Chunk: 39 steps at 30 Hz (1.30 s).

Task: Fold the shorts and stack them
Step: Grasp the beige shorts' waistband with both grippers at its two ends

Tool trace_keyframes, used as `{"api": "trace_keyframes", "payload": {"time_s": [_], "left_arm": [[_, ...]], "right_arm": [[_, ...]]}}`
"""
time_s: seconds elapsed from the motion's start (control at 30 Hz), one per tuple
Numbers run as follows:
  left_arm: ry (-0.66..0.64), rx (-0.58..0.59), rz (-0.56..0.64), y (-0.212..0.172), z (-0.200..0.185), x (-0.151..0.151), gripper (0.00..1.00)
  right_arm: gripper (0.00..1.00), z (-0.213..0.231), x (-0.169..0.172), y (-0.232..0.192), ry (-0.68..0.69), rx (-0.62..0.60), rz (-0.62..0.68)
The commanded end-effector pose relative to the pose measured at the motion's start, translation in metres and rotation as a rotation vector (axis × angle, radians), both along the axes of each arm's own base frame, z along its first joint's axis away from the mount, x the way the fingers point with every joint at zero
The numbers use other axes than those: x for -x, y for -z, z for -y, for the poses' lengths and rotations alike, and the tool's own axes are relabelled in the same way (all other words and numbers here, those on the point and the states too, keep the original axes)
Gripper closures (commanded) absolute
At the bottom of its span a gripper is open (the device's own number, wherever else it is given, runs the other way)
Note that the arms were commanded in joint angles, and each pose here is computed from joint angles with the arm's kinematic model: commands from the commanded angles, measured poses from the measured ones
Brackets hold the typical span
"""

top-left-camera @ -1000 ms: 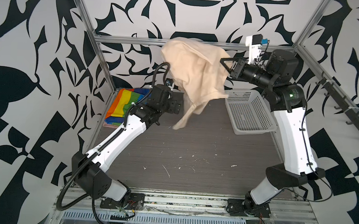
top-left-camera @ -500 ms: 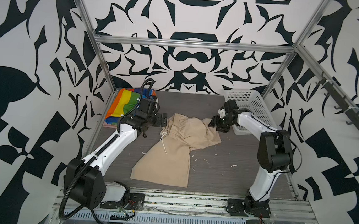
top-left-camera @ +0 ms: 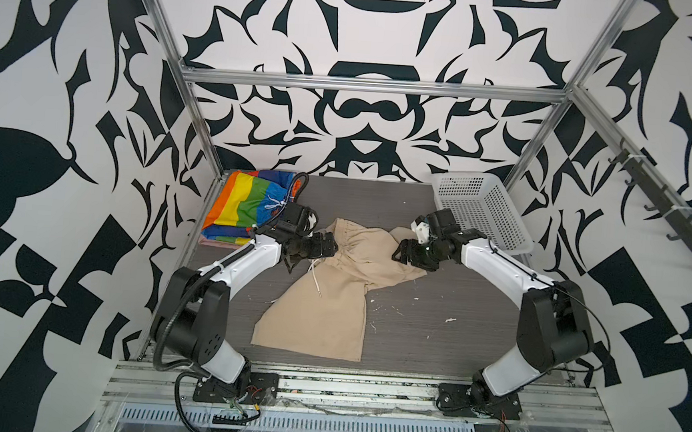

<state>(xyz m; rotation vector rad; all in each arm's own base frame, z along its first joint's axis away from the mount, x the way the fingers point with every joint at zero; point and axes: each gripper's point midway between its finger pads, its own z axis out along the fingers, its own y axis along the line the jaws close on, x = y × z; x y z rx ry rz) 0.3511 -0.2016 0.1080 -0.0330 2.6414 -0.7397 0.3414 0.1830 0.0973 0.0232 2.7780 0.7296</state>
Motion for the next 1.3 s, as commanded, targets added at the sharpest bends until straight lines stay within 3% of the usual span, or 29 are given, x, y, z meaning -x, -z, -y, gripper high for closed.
{"api": "trace_keyframes", "payload": {"time_s": [0.0,0.33,0.43,0.7,0.93,1.17,1.27], "left_arm": [[0.002,0.112,-0.01,-0.015,0.022,-0.018,0.0],[0.013,0.153,-0.063,0.009,0.044,-0.043,0.01],[0.019,0.159,-0.069,0.015,0.044,-0.041,0.18],[0.06,0.214,-0.055,0.01,0.054,-0.032,0.75],[0.082,0.256,0.022,-0.031,0.058,-0.034,1.0],[0.099,0.284,0.072,-0.067,0.058,-0.028,1.0],[0.097,0.282,0.098,-0.081,0.054,-0.024,1.0]], "right_arm": [[0.23,-0.001,-0.01,-0.016,0.008,-0.022,0.064],[0.23,0.01,-0.001,-0.01,0.002,0.024,0.075],[0.23,0.015,0.0,-0.007,0.012,0.034,0.07],[0.23,0.04,-0.006,-0.012,0.086,-0.019,0.065],[0.23,0.065,-0.017,-0.022,0.178,-0.024,0.095],[0.25,0.057,-0.038,-0.012,0.216,-0.082,0.086],[0.3,0.053,-0.051,-0.008,0.23,-0.102,0.087]]}}
